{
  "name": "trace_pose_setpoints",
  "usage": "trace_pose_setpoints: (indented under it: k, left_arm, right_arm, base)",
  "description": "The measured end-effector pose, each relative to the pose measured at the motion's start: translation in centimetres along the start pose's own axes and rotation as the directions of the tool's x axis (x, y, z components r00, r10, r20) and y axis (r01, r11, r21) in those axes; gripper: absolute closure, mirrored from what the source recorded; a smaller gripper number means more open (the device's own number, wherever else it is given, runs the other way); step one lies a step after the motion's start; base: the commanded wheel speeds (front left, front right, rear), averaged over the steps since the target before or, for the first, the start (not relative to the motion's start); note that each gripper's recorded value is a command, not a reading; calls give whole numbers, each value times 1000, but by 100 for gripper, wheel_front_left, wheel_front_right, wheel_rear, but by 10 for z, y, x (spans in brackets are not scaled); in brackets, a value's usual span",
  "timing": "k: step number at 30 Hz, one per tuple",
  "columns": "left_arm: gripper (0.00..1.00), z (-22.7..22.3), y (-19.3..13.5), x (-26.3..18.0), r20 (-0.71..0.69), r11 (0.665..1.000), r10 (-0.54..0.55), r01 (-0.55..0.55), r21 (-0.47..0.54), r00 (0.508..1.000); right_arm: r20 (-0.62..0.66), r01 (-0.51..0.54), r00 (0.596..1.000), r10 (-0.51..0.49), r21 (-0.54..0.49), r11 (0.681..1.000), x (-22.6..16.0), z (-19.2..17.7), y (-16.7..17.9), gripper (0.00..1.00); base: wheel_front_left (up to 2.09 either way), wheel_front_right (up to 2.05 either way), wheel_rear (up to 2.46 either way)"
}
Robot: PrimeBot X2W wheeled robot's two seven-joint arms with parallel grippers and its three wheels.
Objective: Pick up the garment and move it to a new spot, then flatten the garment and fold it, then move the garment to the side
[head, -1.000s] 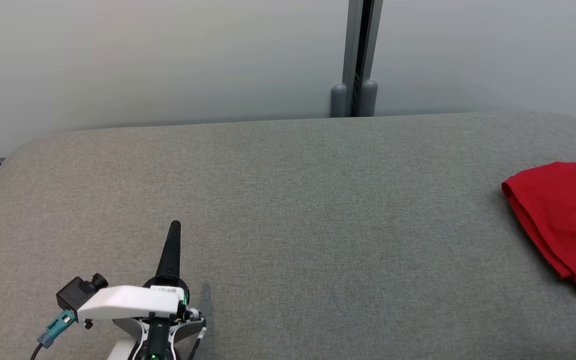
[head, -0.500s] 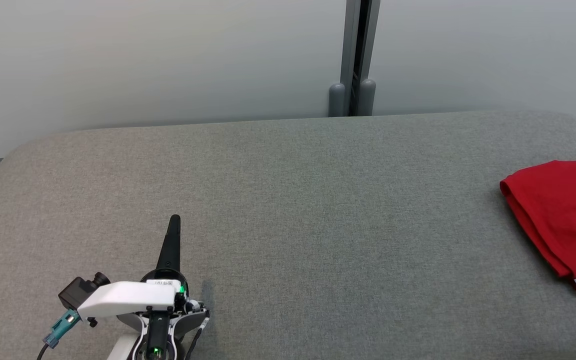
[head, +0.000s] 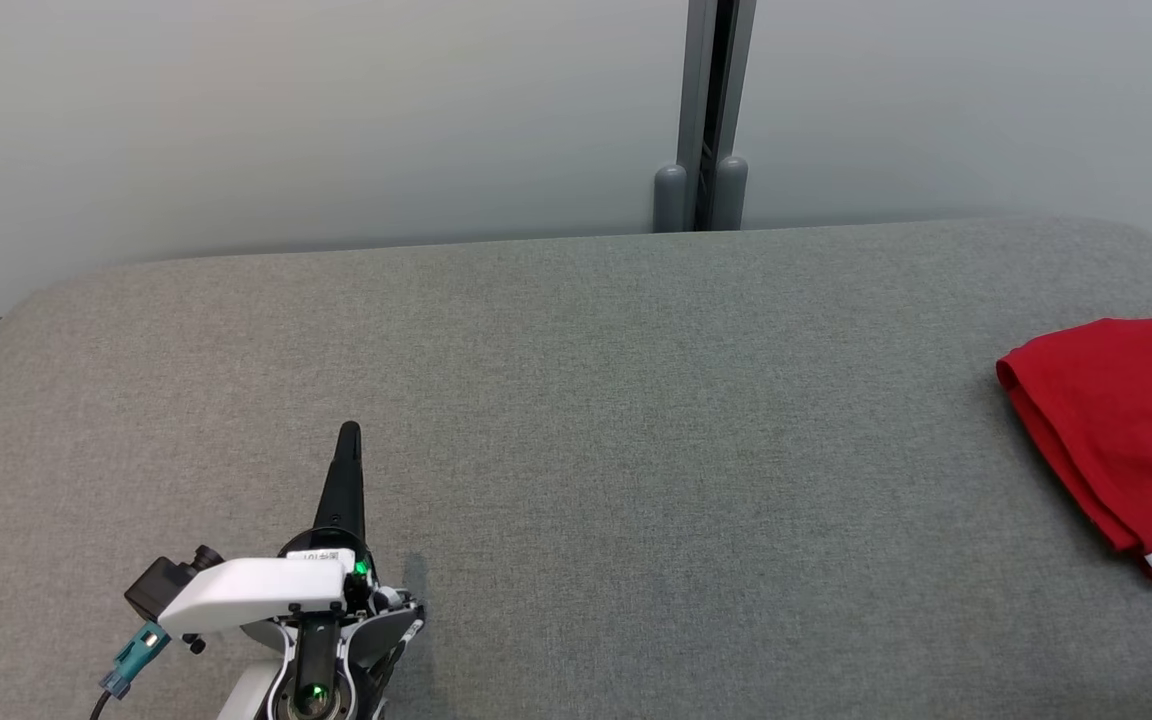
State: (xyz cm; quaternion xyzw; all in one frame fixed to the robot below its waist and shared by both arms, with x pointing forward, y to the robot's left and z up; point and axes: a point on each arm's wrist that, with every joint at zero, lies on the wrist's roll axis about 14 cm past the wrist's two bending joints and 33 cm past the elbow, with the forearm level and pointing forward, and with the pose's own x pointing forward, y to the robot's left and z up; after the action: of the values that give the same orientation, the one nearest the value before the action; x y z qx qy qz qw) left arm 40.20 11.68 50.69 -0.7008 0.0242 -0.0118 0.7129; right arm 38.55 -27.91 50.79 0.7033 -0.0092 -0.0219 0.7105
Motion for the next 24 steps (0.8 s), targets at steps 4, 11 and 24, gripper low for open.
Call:
trace_pose_setpoints:
  k: [4, 11, 24]
  left_arm:
    - [100, -1, -1, 1, 3, 1000, -3, 3, -22, 1000]
    - [100, -1, -1, 1, 4, 1000, -3, 3, -22, 1000]
    - [100, -1, -1, 1, 4, 1000, -3, 3, -22, 1000]
  right_arm:
    - [2, -5, 1000, 5, 20, 1000, 0, 1, 0, 100]
    - [1, -9, 1000, 9, 20, 1000, 1, 1, 2, 100]
    - [0, -10, 1000, 10, 21, 1000, 1, 1, 2, 100]
  base:
    - [0, 0, 0]
    - [0, 0, 0]
    - [0, 0, 0]
